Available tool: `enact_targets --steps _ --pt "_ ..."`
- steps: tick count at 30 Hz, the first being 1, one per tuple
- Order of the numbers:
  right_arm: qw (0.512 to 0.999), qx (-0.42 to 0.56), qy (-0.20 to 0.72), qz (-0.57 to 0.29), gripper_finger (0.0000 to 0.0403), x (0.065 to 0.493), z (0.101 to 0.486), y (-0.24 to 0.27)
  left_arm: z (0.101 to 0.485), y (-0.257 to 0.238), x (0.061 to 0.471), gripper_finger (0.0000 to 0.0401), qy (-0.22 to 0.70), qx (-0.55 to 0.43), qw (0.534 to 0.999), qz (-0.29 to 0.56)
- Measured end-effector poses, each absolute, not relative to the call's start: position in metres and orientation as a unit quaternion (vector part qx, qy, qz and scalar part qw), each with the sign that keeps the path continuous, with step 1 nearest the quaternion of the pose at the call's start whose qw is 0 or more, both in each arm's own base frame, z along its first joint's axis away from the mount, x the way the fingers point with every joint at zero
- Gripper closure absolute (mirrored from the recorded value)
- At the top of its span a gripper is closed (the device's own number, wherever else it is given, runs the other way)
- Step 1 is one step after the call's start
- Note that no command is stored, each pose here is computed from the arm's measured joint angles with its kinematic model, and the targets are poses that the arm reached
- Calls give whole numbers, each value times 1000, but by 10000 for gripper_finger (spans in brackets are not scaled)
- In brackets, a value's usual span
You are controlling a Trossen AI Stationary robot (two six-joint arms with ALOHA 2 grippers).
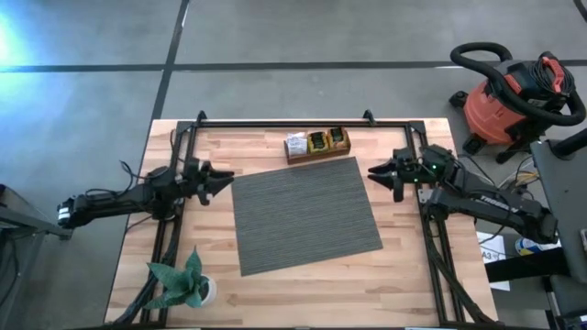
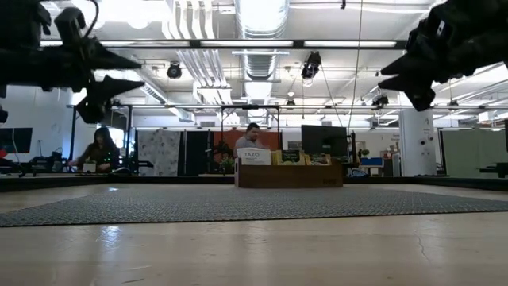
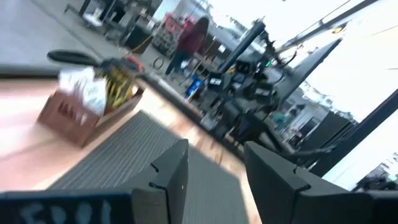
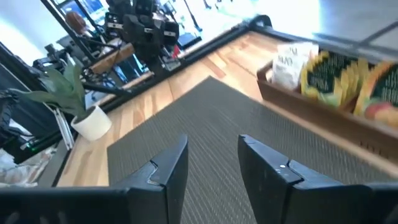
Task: Pick & Place Tea
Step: Return to Home Position
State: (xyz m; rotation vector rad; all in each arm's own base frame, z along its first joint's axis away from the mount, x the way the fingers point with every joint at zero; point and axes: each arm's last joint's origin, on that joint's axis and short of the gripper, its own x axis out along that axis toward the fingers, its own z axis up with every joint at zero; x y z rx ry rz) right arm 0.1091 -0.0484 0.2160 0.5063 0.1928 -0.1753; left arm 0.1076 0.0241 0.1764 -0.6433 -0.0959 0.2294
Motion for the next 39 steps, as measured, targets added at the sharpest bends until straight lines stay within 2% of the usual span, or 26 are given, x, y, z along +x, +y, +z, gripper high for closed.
enact_targets --steps 13,23,28,39 --pt "937 301 145 -105 266 108 177 -48 153 25 106 250 25 -357 920 159" --pt "930 308 170 -107 266 106 157 -46 152 25 106 250 27 -362 918 158" --pt "936 299 165 -81 266 103 148 -38 152 25 106 250 28 -362 918 157" --pt "964 252 83 24 266 104 159 -19 163 17 100 250 -21 -359 927 110"
